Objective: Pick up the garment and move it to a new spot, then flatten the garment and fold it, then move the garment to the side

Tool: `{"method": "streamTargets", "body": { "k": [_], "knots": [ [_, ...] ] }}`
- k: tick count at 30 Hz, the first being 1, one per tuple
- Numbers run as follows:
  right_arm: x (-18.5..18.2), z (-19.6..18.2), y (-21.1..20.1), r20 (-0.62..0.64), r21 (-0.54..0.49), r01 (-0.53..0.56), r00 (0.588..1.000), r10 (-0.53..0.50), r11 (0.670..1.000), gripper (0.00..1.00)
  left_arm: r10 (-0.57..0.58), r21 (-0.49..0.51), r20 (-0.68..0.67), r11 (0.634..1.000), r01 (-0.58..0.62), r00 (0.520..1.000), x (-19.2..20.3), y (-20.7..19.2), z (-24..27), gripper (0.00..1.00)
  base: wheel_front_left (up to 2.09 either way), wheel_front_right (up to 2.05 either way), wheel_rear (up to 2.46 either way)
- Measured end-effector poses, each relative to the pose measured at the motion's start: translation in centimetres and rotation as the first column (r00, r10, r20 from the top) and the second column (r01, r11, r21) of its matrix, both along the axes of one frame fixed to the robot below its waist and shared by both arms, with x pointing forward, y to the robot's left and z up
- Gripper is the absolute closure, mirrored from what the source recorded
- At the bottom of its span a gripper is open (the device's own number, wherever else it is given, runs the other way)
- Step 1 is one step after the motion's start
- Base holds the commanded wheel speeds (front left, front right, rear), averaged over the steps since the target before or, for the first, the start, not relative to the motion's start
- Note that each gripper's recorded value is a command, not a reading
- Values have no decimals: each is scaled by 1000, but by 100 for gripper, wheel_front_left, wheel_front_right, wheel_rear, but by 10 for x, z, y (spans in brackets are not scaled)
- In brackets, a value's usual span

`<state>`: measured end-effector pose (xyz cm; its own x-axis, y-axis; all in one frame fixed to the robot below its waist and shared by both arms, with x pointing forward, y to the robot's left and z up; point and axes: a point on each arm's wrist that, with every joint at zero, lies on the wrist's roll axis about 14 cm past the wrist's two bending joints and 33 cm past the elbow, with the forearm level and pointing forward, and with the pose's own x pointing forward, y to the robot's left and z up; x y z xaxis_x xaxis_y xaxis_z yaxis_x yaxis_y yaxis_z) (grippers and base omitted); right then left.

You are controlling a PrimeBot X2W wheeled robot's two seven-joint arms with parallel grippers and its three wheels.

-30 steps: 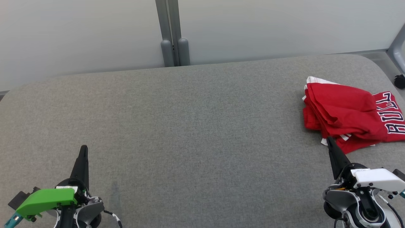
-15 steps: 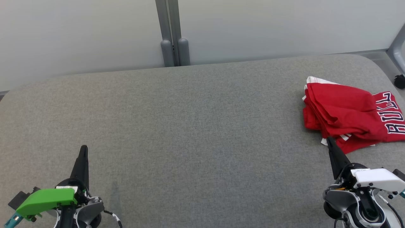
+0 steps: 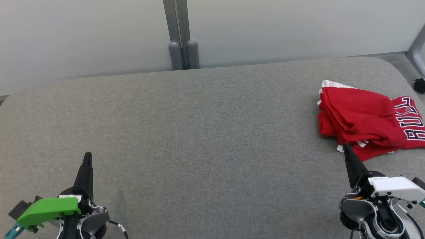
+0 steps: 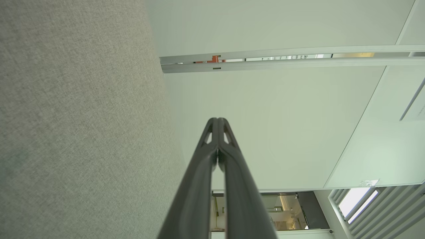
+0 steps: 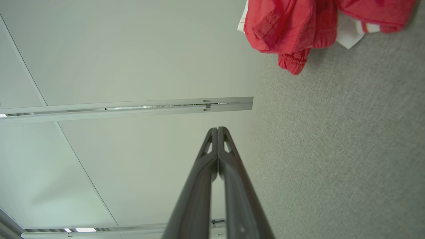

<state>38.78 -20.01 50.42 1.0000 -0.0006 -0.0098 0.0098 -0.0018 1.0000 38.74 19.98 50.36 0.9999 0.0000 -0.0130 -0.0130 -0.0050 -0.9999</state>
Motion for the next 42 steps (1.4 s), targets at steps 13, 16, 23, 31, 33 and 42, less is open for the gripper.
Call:
{"method": "streamTargets", "body": {
  "k": [13,16,23,31,33,42],
  "knots": [
    [0,0,0,0,0,0,1000,0,1000,100,0,0,0,1000,0,1000,0,0,0,100,0,0,0],
    [0,0,0,0,0,0,1000,0,1000,100,0,0,0,1000,0,1000,0,0,0,100,0,0,0],
    [0,0,0,0,0,0,1000,0,1000,100,0,0,0,1000,0,1000,0,0,0,100,0,0,0],
    [0,0,0,0,0,0,1000,0,1000,100,0,0,0,1000,0,1000,0,0,0,100,0,0,0],
    [0,0,0,0,0,0,1000,0,1000,100,0,0,0,1000,0,1000,0,0,0,100,0,0,0],
    [0,0,0,0,0,0,1000,0,1000,100,0,0,0,1000,0,1000,0,0,0,100,0,0,0]
  ]
}}
